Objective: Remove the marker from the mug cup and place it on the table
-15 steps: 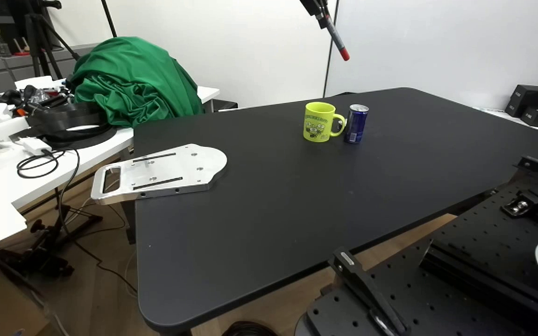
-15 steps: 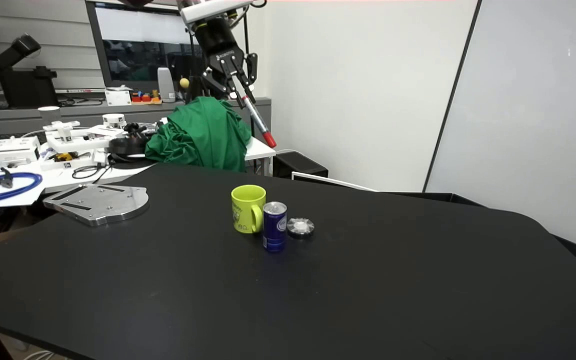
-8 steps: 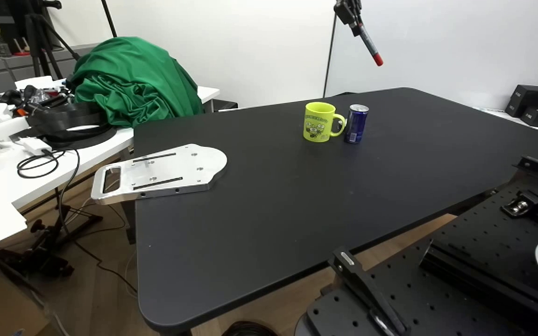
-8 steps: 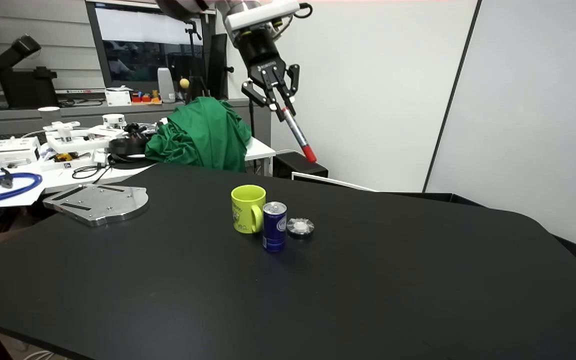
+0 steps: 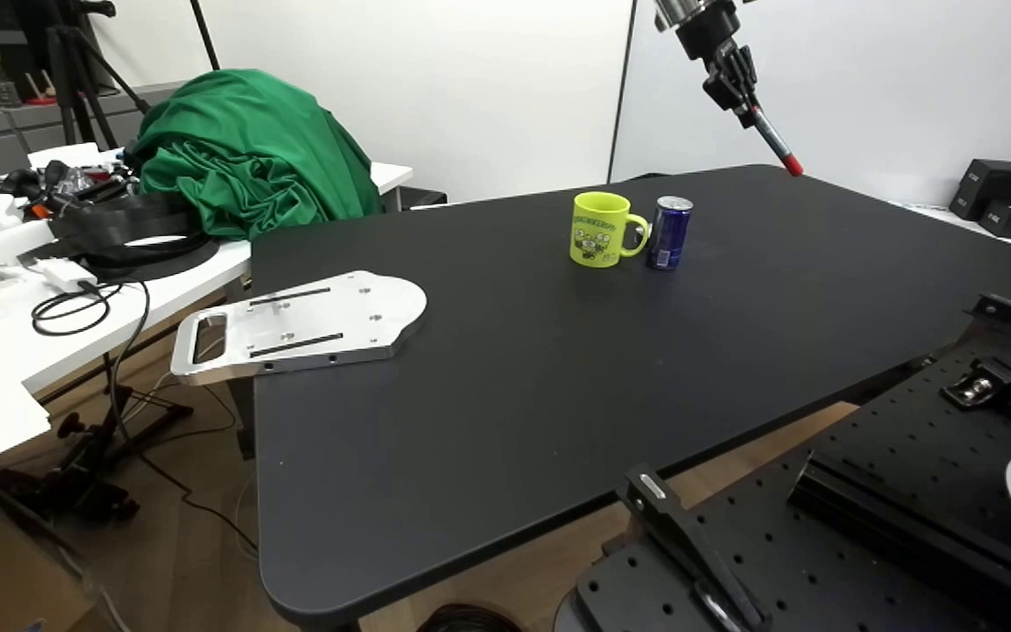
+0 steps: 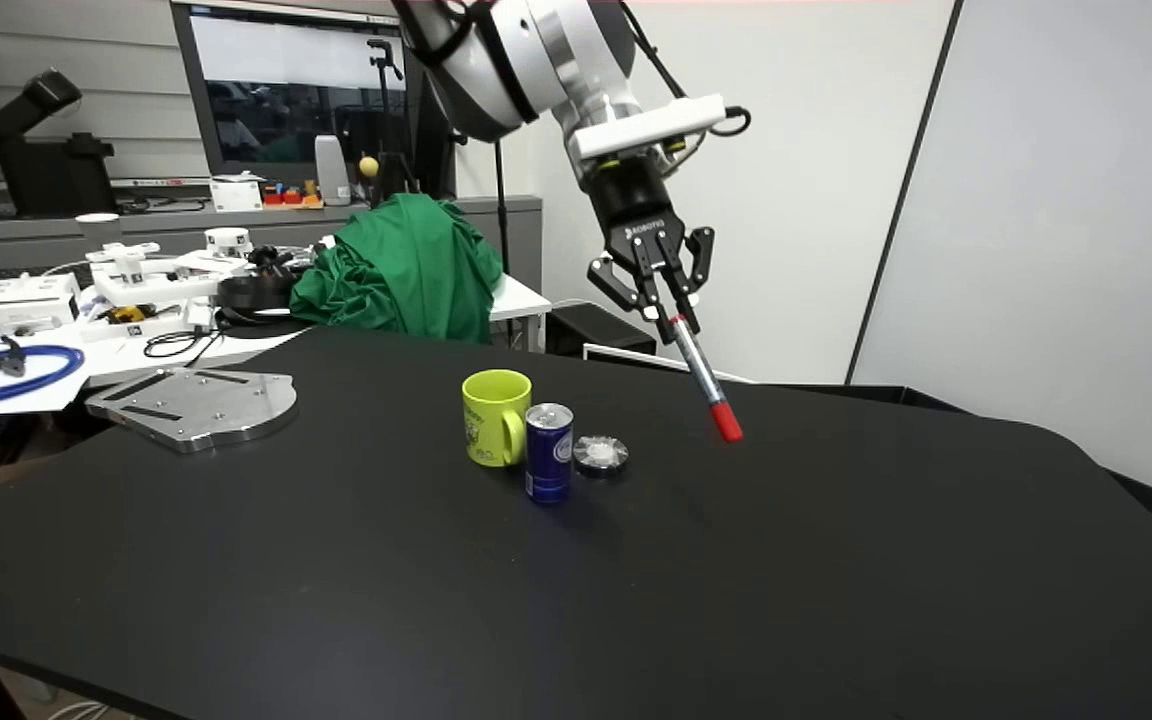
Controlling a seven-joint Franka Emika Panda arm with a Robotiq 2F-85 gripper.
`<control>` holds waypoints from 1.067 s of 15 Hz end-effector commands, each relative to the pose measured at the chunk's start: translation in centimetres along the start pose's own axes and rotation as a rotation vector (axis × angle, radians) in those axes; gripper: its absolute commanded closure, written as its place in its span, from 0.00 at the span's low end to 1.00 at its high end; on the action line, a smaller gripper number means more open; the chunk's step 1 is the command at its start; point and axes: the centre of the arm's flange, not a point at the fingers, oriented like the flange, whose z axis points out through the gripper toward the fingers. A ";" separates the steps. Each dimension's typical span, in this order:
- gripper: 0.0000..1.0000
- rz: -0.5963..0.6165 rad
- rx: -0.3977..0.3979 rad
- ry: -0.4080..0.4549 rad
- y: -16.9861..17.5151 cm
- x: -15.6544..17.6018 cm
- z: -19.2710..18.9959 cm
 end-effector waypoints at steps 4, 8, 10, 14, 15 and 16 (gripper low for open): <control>0.94 0.012 0.083 -0.098 1.3 1.9 11.1; 0.94 0.005 0.132 -0.172 0.3 2.8 16.9; 0.94 -0.002 0.136 -0.204 -0.2 3.2 19.0; 0.52 -0.012 0.163 -0.210 -0.5 3.6 19.3; 0.47 -0.017 0.181 -0.187 -0.2 3.6 18.6; 0.39 -0.019 0.209 -0.150 0.0 3.5 17.6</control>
